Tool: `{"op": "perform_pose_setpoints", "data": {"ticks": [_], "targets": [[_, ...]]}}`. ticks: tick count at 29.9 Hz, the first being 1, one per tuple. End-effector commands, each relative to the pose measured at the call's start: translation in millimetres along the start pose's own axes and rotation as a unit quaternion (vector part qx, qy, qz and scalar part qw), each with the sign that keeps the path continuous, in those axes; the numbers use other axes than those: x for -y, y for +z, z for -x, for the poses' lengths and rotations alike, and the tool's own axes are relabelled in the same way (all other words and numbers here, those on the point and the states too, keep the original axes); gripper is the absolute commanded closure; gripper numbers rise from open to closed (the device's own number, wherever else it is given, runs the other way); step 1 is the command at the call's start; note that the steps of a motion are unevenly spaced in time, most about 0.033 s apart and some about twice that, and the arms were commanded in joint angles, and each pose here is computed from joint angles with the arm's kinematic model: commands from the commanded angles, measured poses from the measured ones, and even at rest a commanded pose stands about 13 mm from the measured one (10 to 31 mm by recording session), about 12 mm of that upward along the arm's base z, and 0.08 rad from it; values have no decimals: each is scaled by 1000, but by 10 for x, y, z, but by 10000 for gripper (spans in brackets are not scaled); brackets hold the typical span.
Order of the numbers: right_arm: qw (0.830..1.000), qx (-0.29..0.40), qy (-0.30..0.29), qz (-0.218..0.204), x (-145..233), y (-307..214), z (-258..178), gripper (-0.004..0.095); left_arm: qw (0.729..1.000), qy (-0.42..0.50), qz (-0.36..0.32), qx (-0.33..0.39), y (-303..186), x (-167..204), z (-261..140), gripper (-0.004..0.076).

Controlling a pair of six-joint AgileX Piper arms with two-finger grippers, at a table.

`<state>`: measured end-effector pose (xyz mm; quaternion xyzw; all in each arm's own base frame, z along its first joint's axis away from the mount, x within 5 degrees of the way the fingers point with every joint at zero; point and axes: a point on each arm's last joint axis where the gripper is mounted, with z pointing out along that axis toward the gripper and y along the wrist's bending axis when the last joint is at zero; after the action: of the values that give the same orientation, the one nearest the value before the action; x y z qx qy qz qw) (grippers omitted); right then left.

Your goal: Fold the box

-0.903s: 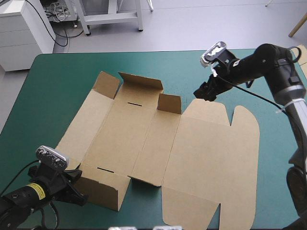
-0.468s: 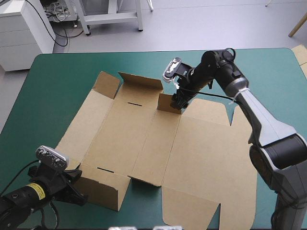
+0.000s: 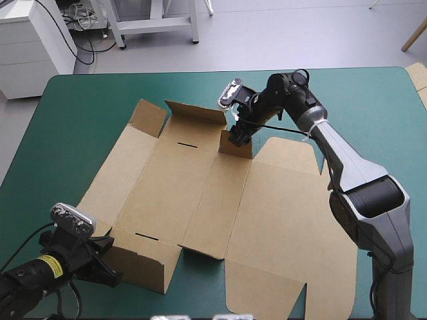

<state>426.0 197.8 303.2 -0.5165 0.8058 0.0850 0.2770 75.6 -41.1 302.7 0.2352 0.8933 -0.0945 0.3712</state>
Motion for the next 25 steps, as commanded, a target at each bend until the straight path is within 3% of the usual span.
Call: {"op": "perform_pose_setpoints", "data": {"ticks": [1, 11, 14, 17, 23, 25], "targets": [[998, 51, -6, -27, -5, -312, 166, 213, 999, -2, -6, 40, -75, 13, 122, 731], [1000, 22, 5, 8, 7, 10, 70, 218, 999, -3, -8, 34, -75, 16, 112, 731], [1000, 22, 1, 18, 5, 88, 56, 272, 999, -3, -8, 34, -75, 16, 112, 731], [1000, 23, 3, 20, 5, 112, 54, 422, 999, -3, -8, 34, -75, 16, 112, 731], [1000, 21, -12, 19, 7, 112, 51, 903, 999, -3, -8, 34, -75, 16, 112, 731], [999, 23, -31, 19, 6, 112, 52, 927, 999, -3, -8, 34, -75, 16, 112, 731]]}}
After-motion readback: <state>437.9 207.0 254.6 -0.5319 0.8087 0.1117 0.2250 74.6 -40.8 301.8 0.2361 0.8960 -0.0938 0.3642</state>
